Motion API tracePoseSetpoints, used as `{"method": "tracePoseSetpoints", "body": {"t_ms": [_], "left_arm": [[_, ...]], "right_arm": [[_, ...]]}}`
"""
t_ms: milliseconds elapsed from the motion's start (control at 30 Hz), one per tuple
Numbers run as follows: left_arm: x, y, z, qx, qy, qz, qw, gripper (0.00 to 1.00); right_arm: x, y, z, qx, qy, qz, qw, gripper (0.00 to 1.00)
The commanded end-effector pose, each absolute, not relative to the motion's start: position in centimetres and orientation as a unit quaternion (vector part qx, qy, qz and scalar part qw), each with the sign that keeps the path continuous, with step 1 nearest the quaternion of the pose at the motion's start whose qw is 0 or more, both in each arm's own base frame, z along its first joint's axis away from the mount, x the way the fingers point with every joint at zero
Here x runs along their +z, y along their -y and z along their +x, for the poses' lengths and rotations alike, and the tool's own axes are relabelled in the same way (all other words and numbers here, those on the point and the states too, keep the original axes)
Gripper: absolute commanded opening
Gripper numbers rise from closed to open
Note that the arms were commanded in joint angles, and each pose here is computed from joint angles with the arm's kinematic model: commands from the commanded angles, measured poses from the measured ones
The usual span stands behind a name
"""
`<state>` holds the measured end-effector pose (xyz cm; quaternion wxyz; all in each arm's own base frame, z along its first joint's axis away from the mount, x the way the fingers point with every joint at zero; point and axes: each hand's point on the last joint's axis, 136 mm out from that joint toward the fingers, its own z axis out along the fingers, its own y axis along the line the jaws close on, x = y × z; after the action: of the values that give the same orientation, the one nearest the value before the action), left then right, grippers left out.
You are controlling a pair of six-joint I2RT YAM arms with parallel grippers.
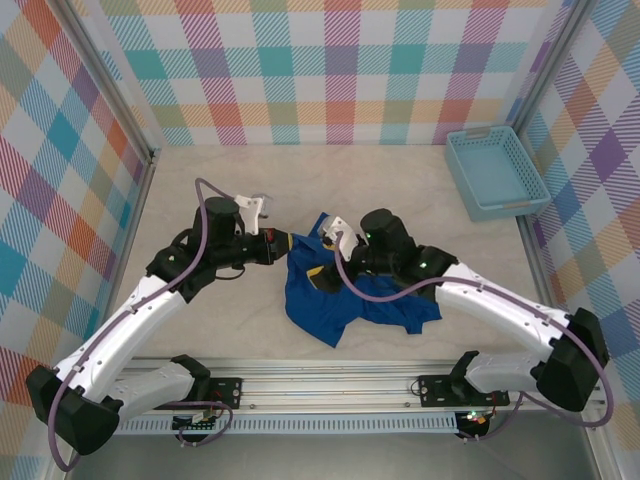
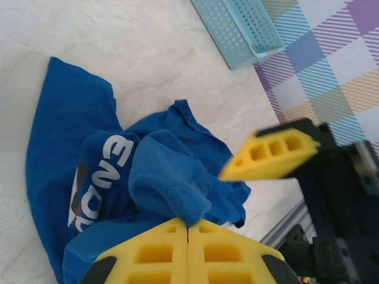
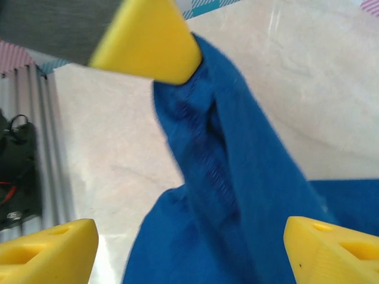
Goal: Fold the inside-out t-shirt
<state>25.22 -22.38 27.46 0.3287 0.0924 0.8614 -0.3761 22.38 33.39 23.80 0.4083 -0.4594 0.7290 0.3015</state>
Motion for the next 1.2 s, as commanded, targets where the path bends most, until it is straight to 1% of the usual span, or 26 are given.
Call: {"method": "tracePoseSetpoints", "body": {"t_ms": [0,67,100,133,167,233,300,333,367,400,433,533,567,667,733,833,900,1000,1067,1167], "left_arm": [[28.9,22.8,24.4,-0.393,-0.856,0.098,0.32,0.0],[28.9,22.8,24.3,-0.393,-0.857,0.099,0.319,0.0],[28.8,22.8,24.3,-0.391,-0.858,0.099,0.319,0.0],[28.7,22.7,24.3,-0.388,-0.859,0.098,0.319,0.0],[28.6,22.6,24.3,-0.384,-0.86,0.098,0.32,0.0],[28.4,22.2,24.5,-0.374,-0.864,0.097,0.325,0.0],[28.4,22.0,24.6,-0.364,-0.866,0.1,0.329,0.0],[28.5,21.9,24.7,-0.36,-0.865,0.103,0.333,0.0],[28.6,21.9,24.7,-0.359,-0.863,0.108,0.338,0.0],[28.9,21.9,24.8,-0.359,-0.86,0.113,0.344,0.0],[29.3,22.0,24.8,-0.362,-0.854,0.12,0.354,0.0],[31.1,22.1,24.3,-0.372,-0.821,0.16,0.401,0.37],[31.4,22.1,24.1,-0.373,-0.807,0.177,0.422,0.44],[33.0,22.5,23.2,-0.389,-0.74,0.234,0.496,0.56],[33.0,22.9,22.3,-0.385,-0.7,0.288,0.528,0.6],[32.4,23.6,21.8,-0.362,-0.662,0.358,0.549,0.63],[31.9,24.7,22.0,-0.36,-0.654,0.395,0.535,0.64],[31.5,26.7,22.4,-0.386,-0.665,0.423,0.479,0.64],[31.0,27.9,22.9,-0.396,-0.681,0.424,0.447,0.62],[30.7,29.2,22.7,-0.411,-0.68,0.43,0.428,0.59]], "right_arm": [[25.7,-36.0,24.1,0.285,-0.676,-0.498,0.463,0.83],[25.3,-36.9,24.5,0.284,-0.675,-0.503,0.46,0.81],[25.2,-37.2,24.5,0.286,-0.673,-0.504,0.459,0.78],[25.2,-37.3,24.7,0.285,-0.674,-0.502,0.462,0.68],[25.1,-37.2,25.0,0.278,-0.678,-0.497,0.464,0.54],[25.0,-36.6,25.1,0.269,-0.681,-0.496,0.467,0.35],[24.7,-36.0,24.5,0.277,-0.678,-0.5,0.462,0.21],[24.5,-35.7,24.3,0.288,-0.678,-0.5,0.455,0.12],[24.4,-35.6,23.9,0.302,-0.677,-0.5,0.447,0.05],[24.5,-35.4,23.7,0.313,-0.677,-0.499,0.442,0.0],[24.4,-35.2,23.5,0.324,-0.677,-0.498,0.435,0.0],[24.9,-34.2,22.8,0.368,-0.675,-0.492,0.407,0.0],[25.1,-33.7,22.6,0.385,-0.673,-0.488,0.4,0.0],[26.1,-32.6,22.0,0.427,-0.664,-0.484,0.379,0.0],[26.6,-32.0,21.8,0.446,-0.66,-0.485,0.363,0.0],[27.1,-31.4,21.5,0.459,-0.654,-0.492,0.345,0.0],[27.1,-31.4,21.3,0.461,-0.652,-0.497,0.342,0.0],[26.9,-31.3,21.5,0.454,-0.656,-0.494,0.345,0.0],[26.7,-31.2,21.7,0.448,-0.66,-0.491,0.349,0.0],[26.5,-31.3,22.0,0.446,-0.664,-0.488,0.349,0.0]]}}
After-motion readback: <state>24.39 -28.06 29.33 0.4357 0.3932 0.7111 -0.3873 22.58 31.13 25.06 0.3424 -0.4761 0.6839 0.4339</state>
